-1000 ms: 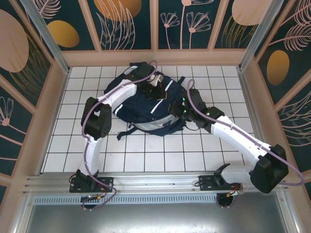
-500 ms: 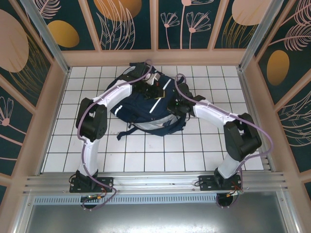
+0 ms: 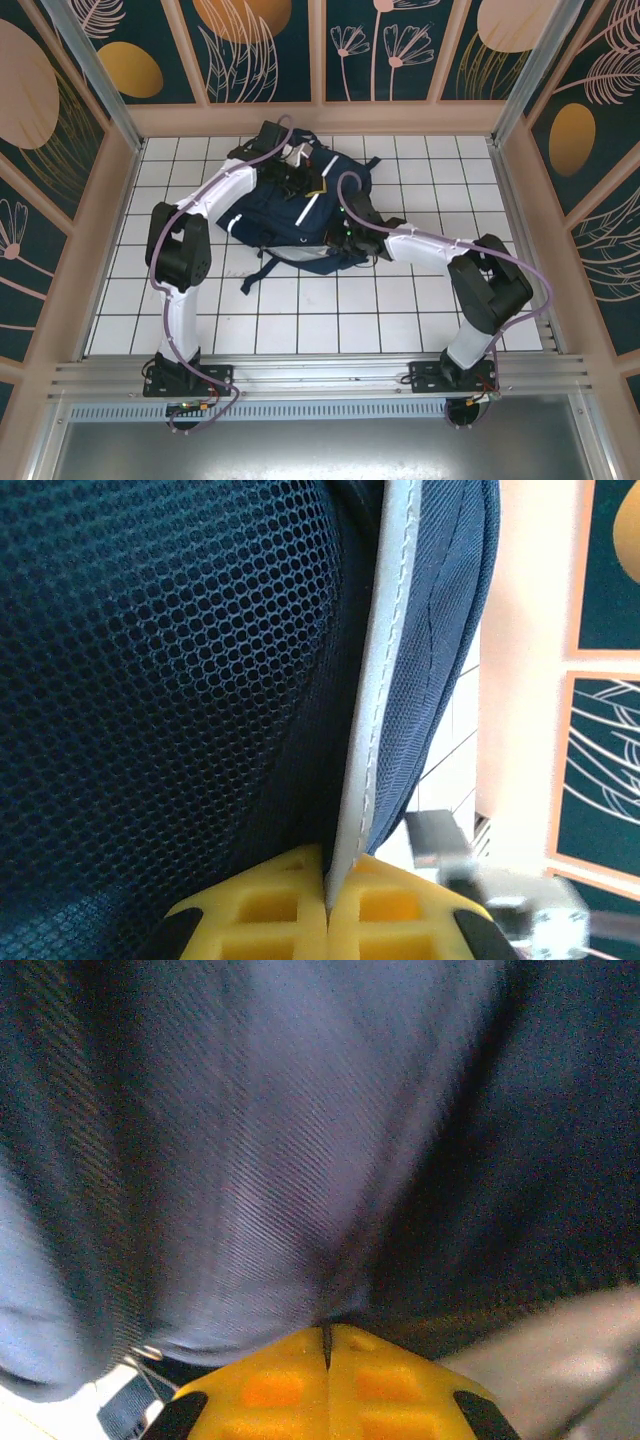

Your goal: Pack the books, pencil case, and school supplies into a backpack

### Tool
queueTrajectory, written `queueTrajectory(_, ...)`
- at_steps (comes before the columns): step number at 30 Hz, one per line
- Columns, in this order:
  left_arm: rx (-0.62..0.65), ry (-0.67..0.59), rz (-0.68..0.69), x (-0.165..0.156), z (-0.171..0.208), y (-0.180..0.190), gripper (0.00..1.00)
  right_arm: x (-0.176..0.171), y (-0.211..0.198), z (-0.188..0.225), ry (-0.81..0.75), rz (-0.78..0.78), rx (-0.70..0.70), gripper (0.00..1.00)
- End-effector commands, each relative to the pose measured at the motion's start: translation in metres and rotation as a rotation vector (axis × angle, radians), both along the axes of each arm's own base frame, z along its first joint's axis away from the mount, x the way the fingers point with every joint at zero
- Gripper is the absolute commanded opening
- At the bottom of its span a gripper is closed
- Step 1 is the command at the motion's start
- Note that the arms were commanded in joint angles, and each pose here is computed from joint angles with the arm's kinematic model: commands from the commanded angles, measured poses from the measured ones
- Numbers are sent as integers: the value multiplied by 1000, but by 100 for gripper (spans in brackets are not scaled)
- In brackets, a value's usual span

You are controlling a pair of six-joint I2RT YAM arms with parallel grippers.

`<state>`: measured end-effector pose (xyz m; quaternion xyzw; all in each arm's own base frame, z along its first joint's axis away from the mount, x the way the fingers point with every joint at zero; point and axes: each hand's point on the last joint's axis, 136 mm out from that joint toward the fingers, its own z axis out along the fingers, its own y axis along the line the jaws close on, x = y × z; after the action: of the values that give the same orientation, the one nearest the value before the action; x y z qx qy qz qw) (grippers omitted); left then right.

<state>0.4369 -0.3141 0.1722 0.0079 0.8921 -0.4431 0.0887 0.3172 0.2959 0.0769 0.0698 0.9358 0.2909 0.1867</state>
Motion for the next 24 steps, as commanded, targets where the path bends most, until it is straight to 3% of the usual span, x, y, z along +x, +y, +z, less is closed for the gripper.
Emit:
queueTrajectory(1,-152,-266,40,27,121,10,0,-30,-21,-40,72,42,-126,0)
queueTrajectory(7,-197,-293,48,24,153,14,0,-9,-38,-52,66,-8,-184,0)
queueTrajectory(12,-231,-284,27,10,160,14,0,22,-44,-33,12,-55,-108,0)
queueTrajectory(21,-160,-249,20,-5,122,24,3,28,-46,42,-167,-39,62,0)
queueTrajectory(24,-140,-230,24,-6,106,26,2,32,-64,71,-219,-76,58,15)
